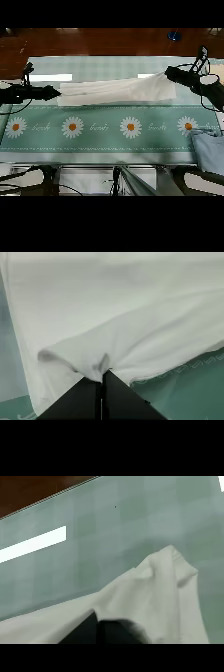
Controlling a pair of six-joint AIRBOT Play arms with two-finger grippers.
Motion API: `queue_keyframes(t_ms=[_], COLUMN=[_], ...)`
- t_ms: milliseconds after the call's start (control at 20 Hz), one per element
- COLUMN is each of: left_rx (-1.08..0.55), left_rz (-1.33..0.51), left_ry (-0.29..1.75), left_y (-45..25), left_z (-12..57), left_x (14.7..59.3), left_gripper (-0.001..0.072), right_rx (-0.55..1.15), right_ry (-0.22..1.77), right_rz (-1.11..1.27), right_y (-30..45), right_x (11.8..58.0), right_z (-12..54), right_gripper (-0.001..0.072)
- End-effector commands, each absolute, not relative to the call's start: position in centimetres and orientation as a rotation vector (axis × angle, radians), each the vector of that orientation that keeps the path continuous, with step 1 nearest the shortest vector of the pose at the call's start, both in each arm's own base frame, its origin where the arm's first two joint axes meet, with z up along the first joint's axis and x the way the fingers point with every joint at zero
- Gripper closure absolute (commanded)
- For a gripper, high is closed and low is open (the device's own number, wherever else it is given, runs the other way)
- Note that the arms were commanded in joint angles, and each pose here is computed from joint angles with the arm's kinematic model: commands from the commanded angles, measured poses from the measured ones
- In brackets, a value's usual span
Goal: Fold the shirts.
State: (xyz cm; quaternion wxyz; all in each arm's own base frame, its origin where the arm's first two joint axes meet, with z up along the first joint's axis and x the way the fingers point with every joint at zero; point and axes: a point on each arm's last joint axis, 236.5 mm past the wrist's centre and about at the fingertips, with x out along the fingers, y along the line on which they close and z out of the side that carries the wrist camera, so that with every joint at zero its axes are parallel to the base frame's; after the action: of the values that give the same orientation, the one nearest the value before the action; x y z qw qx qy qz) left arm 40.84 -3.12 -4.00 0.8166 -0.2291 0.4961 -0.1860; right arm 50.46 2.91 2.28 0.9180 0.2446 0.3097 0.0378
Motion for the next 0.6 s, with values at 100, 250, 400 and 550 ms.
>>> queue_keyframes(t_ms=[100,250,400,550], left_rx=[-0.477,-0.476,-0.477,-0.472], left_rz=[-0.343,-0.342,-0.323,-0.329], left_ry=[1.003,1.003,1.004,1.019], left_y=[-1.9,-1.7,-1.3,-2.1], left_z=[-3.9,-4.2,-5.1,-6.0], left_x=[43.4,44.3,44.9,45.0], left_gripper=[0.0679,0.0678,0.0678,0.0677], right_rx=[0.503,0.506,0.489,0.479], right_ry=[0.620,0.653,0.661,0.671], right_rz=[0.041,0.041,0.023,0.019], right_y=[2.0,2.2,1.7,1.6], right_x=[51.1,51.0,51.2,51.2], right_z=[1.8,0.3,-0.7,-1.4], right_gripper=[0.0685,0.0685,0.0685,0.0684])
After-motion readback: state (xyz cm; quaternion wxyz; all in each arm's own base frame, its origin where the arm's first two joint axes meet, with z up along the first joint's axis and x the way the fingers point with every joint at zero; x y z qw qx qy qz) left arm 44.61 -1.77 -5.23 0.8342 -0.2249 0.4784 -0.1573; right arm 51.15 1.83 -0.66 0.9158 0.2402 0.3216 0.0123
